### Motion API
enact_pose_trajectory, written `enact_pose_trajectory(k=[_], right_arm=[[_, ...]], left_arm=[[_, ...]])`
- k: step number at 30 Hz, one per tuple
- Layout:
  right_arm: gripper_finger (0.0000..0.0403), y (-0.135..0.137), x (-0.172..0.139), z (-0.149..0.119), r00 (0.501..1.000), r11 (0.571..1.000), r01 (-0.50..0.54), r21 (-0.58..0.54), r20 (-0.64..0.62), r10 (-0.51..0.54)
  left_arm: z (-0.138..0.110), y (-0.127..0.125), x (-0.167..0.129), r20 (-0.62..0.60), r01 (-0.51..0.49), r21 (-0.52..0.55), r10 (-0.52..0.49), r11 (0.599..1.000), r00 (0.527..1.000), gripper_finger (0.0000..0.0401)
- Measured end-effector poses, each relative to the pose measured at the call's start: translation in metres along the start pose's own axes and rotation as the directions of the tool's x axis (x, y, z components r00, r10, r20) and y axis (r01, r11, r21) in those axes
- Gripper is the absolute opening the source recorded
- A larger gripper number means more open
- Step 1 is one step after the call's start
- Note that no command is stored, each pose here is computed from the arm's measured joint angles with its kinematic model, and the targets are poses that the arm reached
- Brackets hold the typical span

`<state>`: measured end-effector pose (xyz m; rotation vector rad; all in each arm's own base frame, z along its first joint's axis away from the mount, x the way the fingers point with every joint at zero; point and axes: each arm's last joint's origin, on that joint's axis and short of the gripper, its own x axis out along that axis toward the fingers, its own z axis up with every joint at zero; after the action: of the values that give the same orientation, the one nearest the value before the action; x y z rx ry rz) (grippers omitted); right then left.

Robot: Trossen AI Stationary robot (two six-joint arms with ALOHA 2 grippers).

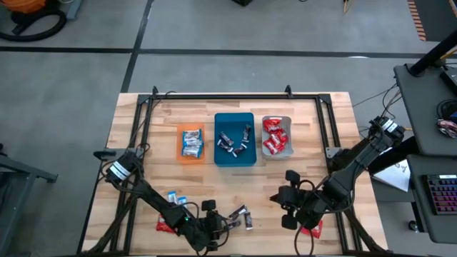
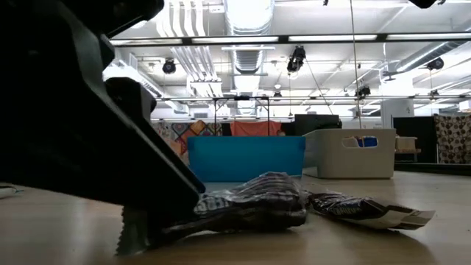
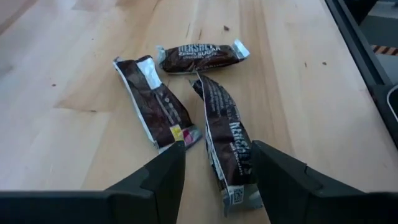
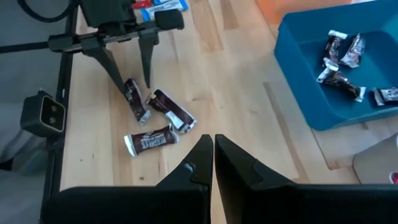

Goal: Sort candy
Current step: Put the brown chocolate bar into the blue bin

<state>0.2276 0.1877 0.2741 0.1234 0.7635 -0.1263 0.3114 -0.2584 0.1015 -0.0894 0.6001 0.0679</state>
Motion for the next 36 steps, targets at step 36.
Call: enact_pose_trajectory(k=[36], right_arm=[[0.0009, -0.001, 0.001, 0.000, 1.000, 1.000, 0.019, -0.004, 0.022, -0.019]], left_arm=[[0.042, 0.007, -0.051, 0.001, -0.007, 0.079, 0.006, 0.997, 1.000, 0.0013]])
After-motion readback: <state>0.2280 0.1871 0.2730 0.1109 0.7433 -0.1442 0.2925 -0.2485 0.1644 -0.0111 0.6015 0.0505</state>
